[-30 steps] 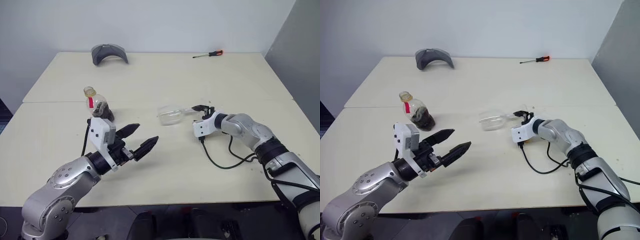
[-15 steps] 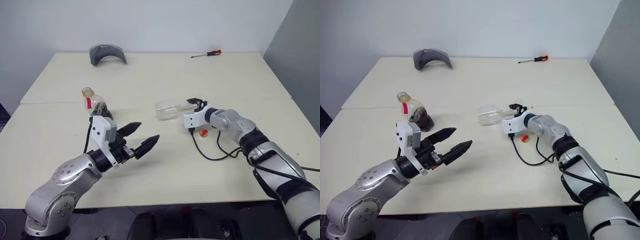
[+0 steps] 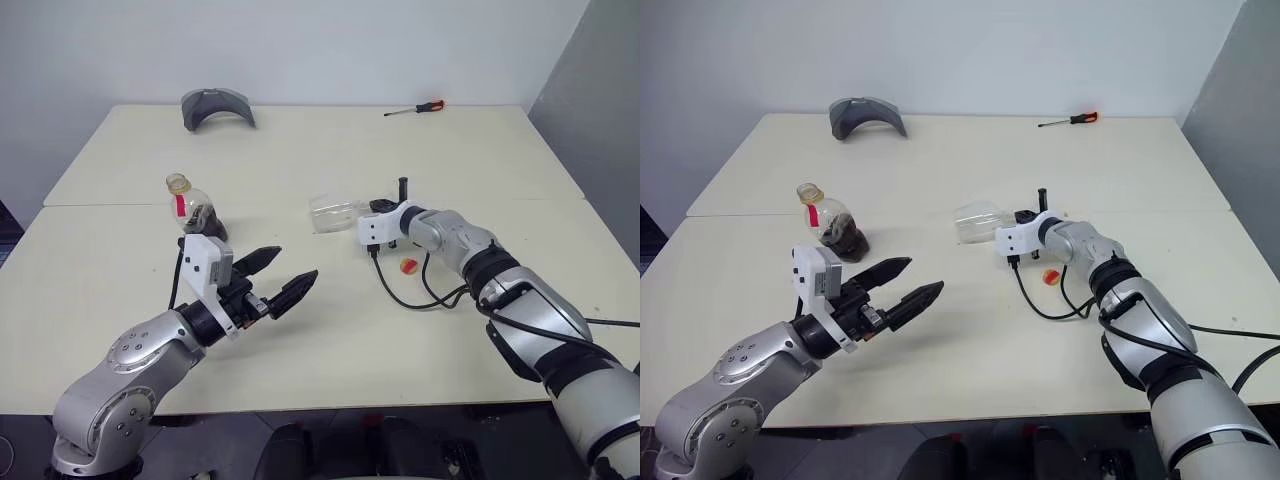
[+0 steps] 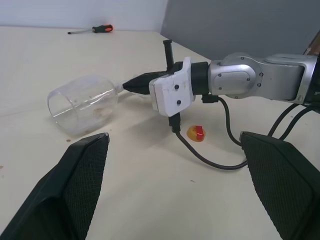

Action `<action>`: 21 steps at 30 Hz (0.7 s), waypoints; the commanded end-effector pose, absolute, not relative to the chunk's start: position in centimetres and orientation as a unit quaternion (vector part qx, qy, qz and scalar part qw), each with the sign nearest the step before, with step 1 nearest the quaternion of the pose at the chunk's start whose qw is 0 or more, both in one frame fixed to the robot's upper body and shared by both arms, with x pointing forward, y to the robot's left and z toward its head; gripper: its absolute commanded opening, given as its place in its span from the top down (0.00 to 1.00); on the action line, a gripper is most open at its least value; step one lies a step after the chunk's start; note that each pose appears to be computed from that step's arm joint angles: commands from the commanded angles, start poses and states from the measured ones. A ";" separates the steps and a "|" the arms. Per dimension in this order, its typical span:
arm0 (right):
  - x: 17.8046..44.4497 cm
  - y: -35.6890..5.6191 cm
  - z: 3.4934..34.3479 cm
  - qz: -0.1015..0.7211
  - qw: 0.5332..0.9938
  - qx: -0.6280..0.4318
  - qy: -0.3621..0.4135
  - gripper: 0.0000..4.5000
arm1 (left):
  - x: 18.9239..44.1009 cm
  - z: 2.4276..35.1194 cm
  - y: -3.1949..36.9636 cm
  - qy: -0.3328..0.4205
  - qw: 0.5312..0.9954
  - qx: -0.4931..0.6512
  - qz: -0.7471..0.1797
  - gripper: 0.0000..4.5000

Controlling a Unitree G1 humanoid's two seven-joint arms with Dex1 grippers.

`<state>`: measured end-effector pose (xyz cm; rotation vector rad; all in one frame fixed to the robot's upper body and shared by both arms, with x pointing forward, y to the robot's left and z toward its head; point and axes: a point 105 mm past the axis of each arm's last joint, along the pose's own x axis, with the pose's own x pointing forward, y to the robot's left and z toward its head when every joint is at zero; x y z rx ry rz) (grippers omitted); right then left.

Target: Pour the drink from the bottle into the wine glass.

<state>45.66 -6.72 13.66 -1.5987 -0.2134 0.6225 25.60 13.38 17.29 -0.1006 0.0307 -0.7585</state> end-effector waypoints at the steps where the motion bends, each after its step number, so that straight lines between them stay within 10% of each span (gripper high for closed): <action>1: 46.1 -7.4 14.5 0.263 0.649 -0.708 -0.092 0.99 | 25.2 18.3 13.1 -0.007 0.925 -0.038 -0.378 0.00; 21: 43.6 -8.8 14.3 0.315 0.637 -0.694 -0.116 0.99 | 25.3 18.6 12.8 -0.011 0.923 -0.036 -0.383 0.00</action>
